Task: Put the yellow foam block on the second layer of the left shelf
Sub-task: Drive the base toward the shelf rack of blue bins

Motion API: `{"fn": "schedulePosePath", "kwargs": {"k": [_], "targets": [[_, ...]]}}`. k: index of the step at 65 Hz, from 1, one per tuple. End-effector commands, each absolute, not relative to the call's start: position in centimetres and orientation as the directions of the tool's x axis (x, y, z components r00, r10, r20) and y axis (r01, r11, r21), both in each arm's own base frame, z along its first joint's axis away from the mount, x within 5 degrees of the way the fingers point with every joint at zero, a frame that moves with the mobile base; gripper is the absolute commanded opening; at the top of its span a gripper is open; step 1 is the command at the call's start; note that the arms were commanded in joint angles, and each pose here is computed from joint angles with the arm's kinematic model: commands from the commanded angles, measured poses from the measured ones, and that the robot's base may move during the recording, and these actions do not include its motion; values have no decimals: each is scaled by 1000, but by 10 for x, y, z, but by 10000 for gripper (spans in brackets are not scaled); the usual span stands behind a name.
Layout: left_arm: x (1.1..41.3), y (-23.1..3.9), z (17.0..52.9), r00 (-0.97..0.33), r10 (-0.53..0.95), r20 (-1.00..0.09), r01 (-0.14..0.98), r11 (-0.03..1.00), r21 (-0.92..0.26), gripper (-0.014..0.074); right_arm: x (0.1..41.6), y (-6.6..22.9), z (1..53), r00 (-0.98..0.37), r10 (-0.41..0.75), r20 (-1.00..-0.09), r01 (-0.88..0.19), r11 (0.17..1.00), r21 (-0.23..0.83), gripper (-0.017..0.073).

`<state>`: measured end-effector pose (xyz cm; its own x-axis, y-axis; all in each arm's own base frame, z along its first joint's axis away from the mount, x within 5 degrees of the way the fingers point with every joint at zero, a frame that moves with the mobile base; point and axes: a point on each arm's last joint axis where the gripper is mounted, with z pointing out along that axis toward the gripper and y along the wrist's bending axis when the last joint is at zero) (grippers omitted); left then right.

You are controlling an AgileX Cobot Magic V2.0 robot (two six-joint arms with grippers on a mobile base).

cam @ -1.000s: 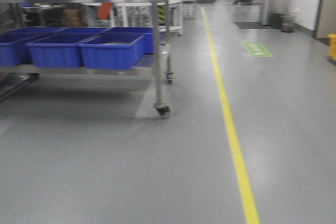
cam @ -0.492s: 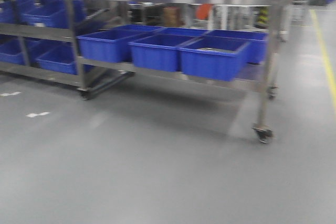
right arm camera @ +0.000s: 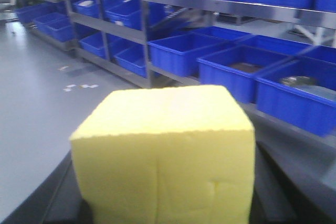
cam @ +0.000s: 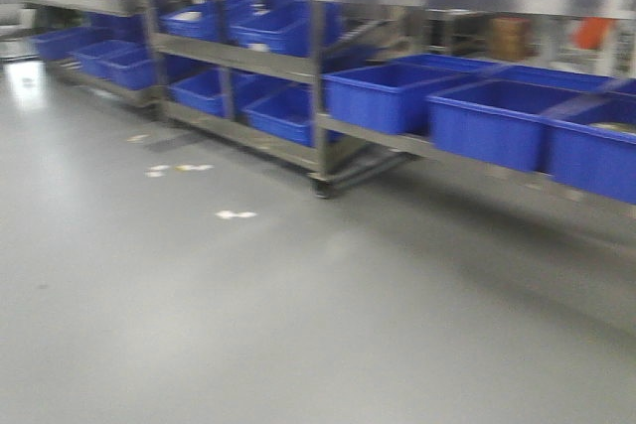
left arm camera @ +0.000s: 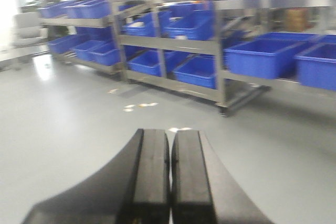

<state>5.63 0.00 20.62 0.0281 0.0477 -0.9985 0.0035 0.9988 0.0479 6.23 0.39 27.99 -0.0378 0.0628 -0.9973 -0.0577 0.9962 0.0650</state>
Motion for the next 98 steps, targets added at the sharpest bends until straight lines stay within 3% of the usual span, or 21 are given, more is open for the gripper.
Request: {"fn": "schedulePosePath", "kwargs": {"k": [1, 98], "targets": [[55, -1, 206, 104, 36, -994, 11, 999, 38, 136, 62, 3, 297, 72, 60, -996, -55, 997, 56, 474], [55, -1, 206, 104, 36, -994, 11, 999, 38, 136, 62, 3, 297, 72, 60, -996, -55, 997, 56, 474]]}}
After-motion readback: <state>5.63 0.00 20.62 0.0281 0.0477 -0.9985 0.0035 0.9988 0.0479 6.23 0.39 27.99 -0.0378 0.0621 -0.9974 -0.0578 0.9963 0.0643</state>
